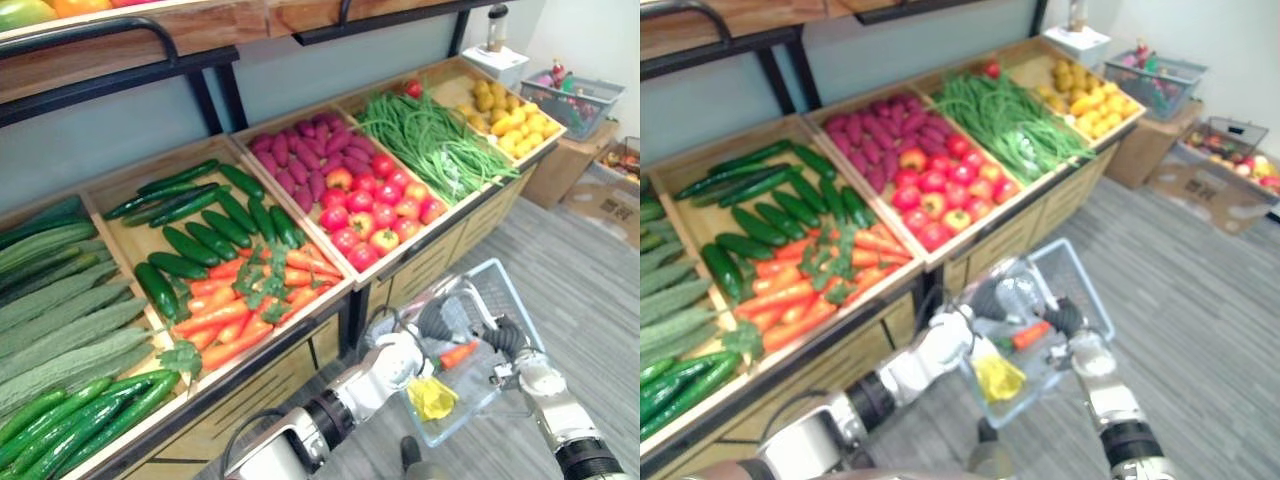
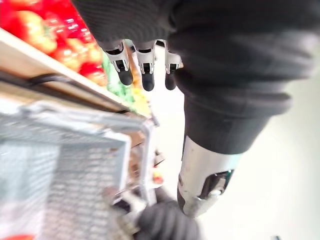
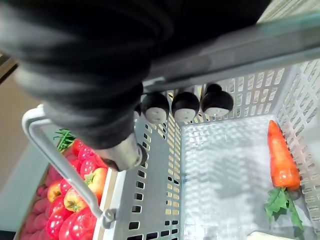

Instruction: Pick vegetable in the basket

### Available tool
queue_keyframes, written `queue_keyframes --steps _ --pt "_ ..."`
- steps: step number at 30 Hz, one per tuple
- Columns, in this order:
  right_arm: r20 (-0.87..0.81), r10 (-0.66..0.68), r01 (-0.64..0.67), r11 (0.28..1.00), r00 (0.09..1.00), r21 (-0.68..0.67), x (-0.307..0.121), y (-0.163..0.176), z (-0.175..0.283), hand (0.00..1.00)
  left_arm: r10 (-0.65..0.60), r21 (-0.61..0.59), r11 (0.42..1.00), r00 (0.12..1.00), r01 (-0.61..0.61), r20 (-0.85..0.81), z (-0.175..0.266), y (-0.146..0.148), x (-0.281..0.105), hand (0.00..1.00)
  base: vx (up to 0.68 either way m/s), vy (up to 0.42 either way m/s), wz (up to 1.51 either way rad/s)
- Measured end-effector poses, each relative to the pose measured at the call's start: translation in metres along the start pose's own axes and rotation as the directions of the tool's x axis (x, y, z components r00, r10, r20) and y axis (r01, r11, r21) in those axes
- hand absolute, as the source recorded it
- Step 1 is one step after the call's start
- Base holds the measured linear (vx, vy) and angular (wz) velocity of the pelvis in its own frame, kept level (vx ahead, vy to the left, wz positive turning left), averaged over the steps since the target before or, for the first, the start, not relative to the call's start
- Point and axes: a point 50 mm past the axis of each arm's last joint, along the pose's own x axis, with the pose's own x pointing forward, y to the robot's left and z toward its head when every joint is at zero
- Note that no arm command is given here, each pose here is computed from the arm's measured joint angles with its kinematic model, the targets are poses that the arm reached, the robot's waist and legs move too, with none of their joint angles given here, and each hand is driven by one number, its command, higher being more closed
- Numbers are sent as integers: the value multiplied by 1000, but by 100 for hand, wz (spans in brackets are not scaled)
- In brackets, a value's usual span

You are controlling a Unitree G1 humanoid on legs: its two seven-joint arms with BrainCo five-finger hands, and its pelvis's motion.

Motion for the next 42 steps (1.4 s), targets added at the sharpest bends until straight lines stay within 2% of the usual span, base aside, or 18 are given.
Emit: queue_keyframes --steps 2,5,10,14,20,25,30,36,39,42 --pt "-32 -11 11 1000 999 8 -2 -2 -8 100 17 -17 1000 999 -16 48 8 8 -5 0 12 0 12" --pt "-114 -42 42 999 993 3 -6 -4 -29 100 140 -148 981 987 -128 76 14 37 -23 0 9 0 9" --pt "-245 -98 98 995 964 -13 -18 -7 -62 100 396 -309 879 917 -363 47 11 93 -63 0 -32 0 22" --pt "-328 -107 117 993 938 9 -25 -3 -82 100 504 -427 780 864 -457 -4 6 111 -93 0 -41 0 11" --pt "-428 -147 169 985 892 16 -37 -1 -105 100 492 -566 689 866 -453 -94 -3 102 -120 0 -27 -1 12" --pt "-498 -145 191 981 855 44 -46 4 -122 100 506 -614 636 853 -468 -127 -4 101 -135 0 -13 1 16" --pt "-575 -167 257 963 801 79 -56 8 -139 100 470 -654 618 872 -436 -137 -5 93 -139 0 -12 3 18" --pt "-611 -206 350 929 764 124 -63 4 -146 100 437 -675 624 892 -392 -114 0 86 -135 0 -53 51 6" --pt "-589 -233 395 904 774 161 -62 4 -140 100 413 -705 623 908 -339 -71 7 84 -128 0 -96 224 -11" --pt "-551 -213 380 901 807 209 -58 18 -129 100 420 -683 644 906 -345 -62 6 93 -129 0 -73 292 -29"
